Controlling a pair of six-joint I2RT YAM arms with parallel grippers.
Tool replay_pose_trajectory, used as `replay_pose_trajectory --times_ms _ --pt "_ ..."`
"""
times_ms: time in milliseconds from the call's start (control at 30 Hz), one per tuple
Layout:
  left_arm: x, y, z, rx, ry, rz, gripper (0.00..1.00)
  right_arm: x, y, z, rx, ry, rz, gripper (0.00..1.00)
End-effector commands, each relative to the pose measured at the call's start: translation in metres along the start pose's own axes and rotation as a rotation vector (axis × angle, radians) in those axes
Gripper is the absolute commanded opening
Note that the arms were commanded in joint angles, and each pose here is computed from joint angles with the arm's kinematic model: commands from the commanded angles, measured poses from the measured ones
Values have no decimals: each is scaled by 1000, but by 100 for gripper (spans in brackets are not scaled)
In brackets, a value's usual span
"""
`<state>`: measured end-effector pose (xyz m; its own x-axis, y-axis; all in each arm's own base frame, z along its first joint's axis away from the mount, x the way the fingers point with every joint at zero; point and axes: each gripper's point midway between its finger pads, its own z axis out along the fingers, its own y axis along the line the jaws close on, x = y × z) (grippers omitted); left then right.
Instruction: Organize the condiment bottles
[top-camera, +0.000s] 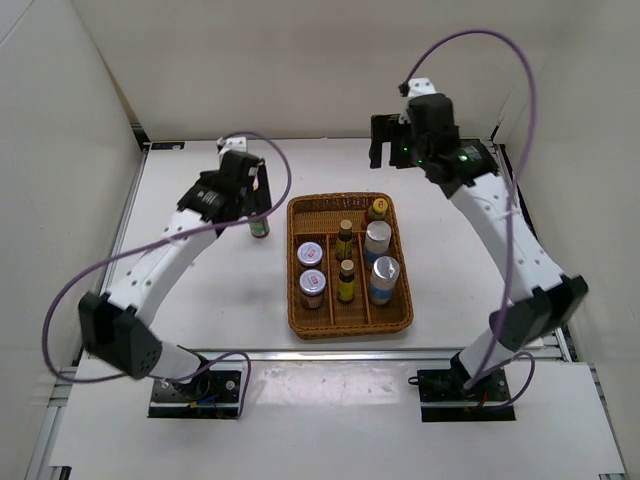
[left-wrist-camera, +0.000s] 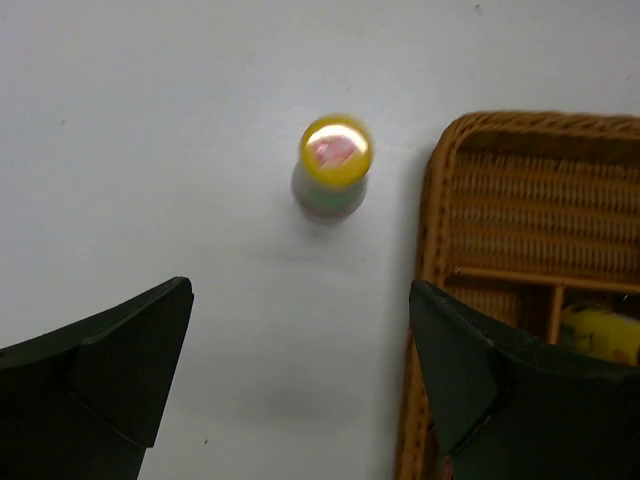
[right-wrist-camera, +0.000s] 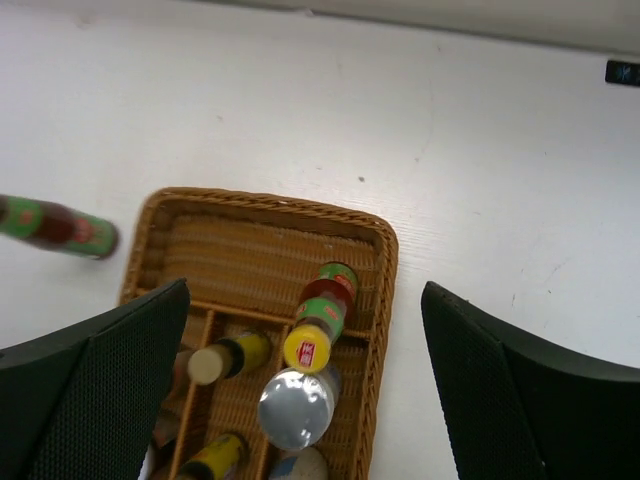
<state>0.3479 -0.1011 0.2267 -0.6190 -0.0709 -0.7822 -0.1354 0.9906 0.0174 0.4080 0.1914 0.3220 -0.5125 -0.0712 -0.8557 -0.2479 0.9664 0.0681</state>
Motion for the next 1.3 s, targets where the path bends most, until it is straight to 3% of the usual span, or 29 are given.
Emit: replay_pose_trajectory --times_ms 0,133,400,633,867,1000,1267 --pt "-37 -28 18 53 -33 -29 100 -31 13 -52 -95 -110 31 100" --pt "-38 -36 59 33 29 -29 100 -14 22 -72 -160 -90 33 100" --pt "-34 -25 98 6 81 -57 97 36 21 -97 -202 -25 60 100" --pt "-30 -24 111 13 108 -44 79 63 21 -102 -211 21 76 100" --pt "-44 -23 107 25 81 -52 25 70 18 -101 -198 37 74 100" --pt "-73 -26 88 60 10 -70 11 77 16 -105 -195 47 73 100" --pt "-125 -48 43 179 -104 -89 11 82 14 -103 -182 63 71 100"
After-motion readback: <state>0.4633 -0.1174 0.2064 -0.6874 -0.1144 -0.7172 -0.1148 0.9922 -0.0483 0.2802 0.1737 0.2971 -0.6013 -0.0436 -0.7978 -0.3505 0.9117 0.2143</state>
